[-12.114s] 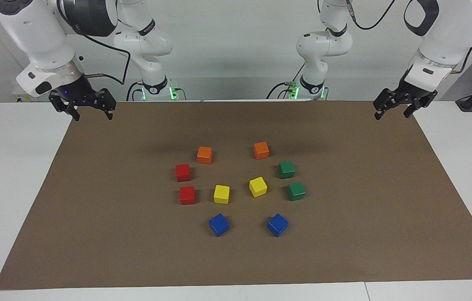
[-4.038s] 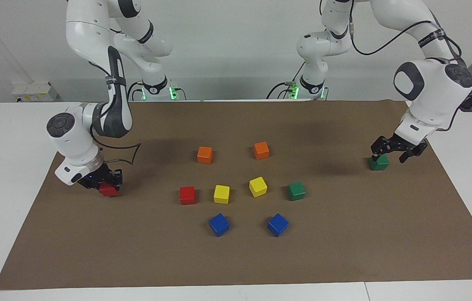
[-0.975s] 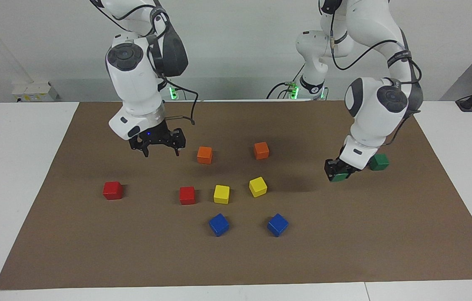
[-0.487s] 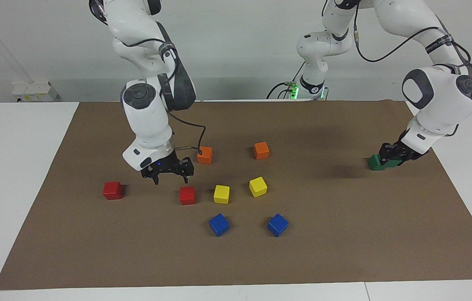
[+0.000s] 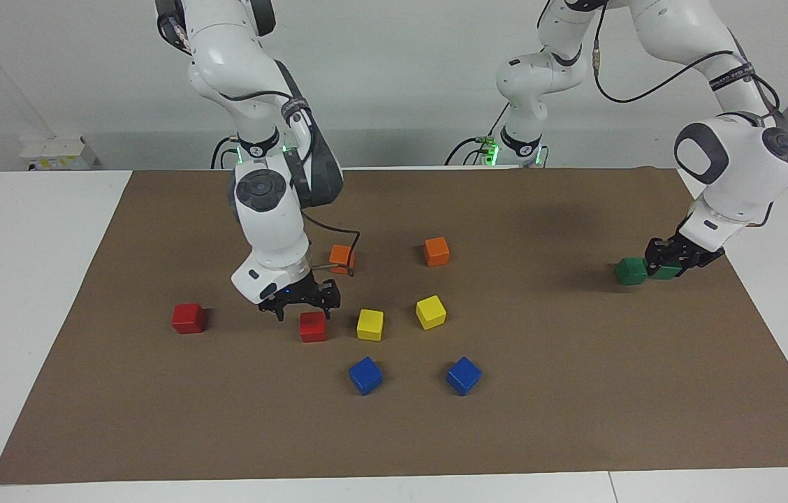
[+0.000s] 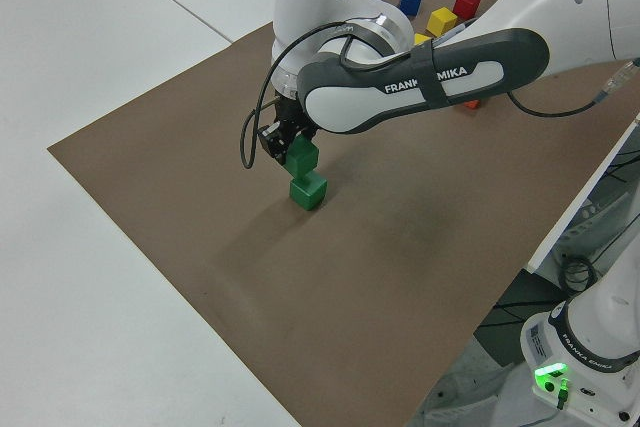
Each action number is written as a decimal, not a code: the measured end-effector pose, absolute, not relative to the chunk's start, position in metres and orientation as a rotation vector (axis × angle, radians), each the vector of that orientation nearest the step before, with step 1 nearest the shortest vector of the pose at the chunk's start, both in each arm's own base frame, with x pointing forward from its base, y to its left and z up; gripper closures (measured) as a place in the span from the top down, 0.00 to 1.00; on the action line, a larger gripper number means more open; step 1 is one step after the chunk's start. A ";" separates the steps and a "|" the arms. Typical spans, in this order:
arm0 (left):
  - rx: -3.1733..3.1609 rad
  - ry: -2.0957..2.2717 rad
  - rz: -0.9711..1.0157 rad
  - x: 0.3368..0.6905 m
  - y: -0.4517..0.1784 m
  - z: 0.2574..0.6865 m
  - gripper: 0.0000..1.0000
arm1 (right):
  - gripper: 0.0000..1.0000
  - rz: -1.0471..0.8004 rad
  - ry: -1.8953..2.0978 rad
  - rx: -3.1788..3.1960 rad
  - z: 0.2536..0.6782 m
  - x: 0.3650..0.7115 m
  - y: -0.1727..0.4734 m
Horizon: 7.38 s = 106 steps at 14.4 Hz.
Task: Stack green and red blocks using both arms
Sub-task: 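Place the green block beside the first green block with the left gripper, then open the left gripper and withdraw it to the table edge, then carry the red block over the first red block with the right gripper, then lower and align the red block onto the first red with the right gripper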
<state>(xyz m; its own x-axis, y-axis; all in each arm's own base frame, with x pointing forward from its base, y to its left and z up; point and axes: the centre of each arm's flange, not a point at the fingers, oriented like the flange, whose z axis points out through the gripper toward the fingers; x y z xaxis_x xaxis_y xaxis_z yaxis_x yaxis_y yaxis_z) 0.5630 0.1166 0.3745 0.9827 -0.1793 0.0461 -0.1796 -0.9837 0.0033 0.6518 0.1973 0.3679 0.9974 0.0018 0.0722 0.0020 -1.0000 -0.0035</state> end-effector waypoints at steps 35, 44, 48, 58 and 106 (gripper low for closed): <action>3.130 -0.305 0.190 0.586 0.112 0.492 1.00 | 0.63 -0.072 -0.045 -3.157 0.299 0.649 0.203; 3.110 0.103 0.099 0.583 0.045 0.586 1.00 | 0.55 0.007 -0.055 -3.183 0.371 0.657 0.139; 3.109 0.122 0.046 0.568 0.042 0.608 1.00 | 0.55 0.001 -0.109 -3.184 0.440 0.650 0.009; 3.116 0.095 0.015 0.545 0.025 0.633 1.00 | 0.55 -0.030 -0.034 -3.185 0.406 0.630 -0.064; 3.118 0.087 0.015 0.536 0.022 0.642 1.00 | 0.55 -0.145 -0.005 -3.179 0.348 0.611 -0.057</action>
